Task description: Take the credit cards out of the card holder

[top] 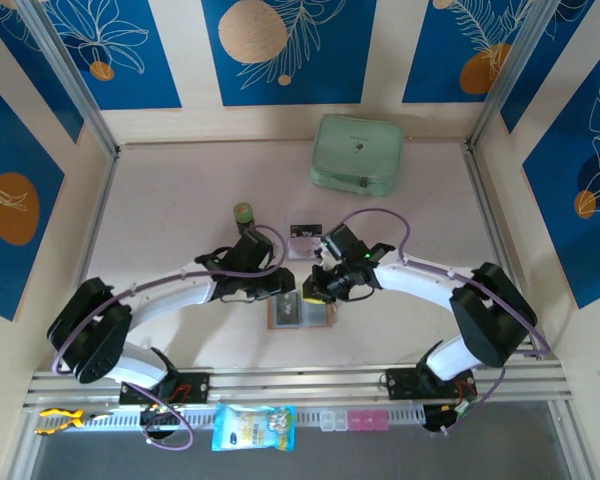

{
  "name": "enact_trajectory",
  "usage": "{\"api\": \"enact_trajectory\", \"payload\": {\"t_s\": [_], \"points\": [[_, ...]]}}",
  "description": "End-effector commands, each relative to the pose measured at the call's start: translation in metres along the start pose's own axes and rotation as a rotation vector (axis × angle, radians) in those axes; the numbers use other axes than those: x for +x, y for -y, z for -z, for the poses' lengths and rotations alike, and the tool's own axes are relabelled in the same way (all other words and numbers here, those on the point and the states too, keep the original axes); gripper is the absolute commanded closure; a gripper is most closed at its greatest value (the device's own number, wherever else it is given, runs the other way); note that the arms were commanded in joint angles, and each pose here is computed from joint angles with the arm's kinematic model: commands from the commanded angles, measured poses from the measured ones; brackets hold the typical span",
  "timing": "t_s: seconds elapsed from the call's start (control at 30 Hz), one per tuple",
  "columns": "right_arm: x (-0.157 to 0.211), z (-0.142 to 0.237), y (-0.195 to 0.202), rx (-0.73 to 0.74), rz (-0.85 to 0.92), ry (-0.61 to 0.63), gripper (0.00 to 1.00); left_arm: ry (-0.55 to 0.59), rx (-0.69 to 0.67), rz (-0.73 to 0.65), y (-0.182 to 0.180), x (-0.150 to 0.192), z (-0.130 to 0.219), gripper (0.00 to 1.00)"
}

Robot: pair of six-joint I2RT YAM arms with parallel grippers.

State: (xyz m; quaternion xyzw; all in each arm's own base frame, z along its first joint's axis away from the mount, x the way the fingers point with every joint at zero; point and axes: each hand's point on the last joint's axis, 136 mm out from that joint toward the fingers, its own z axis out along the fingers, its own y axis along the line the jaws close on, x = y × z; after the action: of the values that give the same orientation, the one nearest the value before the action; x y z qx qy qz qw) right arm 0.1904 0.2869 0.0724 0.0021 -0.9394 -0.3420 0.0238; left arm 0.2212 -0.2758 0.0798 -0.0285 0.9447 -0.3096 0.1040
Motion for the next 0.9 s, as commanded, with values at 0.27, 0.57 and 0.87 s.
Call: {"api": "enact_trajectory", "payload": {"t_s": [0.27, 0.57, 0.87], "points": [[0.005, -0.028, 0.006, 0.040, -0.002, -0.064, 0.88, -0.036, -0.033, 0.043, -0.027, 0.017, 0.001, 0.69], [0.005, -0.033, 0.002, 0.005, -0.006, -0.074, 0.82, -0.080, -0.087, 0.040, -0.041, 0.024, -0.010, 0.87], [0.001, -0.040, 0.001, 0.005, -0.009, -0.084, 0.80, -0.119, -0.117, 0.043, -0.052, 0.032, -0.018, 0.91]]}}
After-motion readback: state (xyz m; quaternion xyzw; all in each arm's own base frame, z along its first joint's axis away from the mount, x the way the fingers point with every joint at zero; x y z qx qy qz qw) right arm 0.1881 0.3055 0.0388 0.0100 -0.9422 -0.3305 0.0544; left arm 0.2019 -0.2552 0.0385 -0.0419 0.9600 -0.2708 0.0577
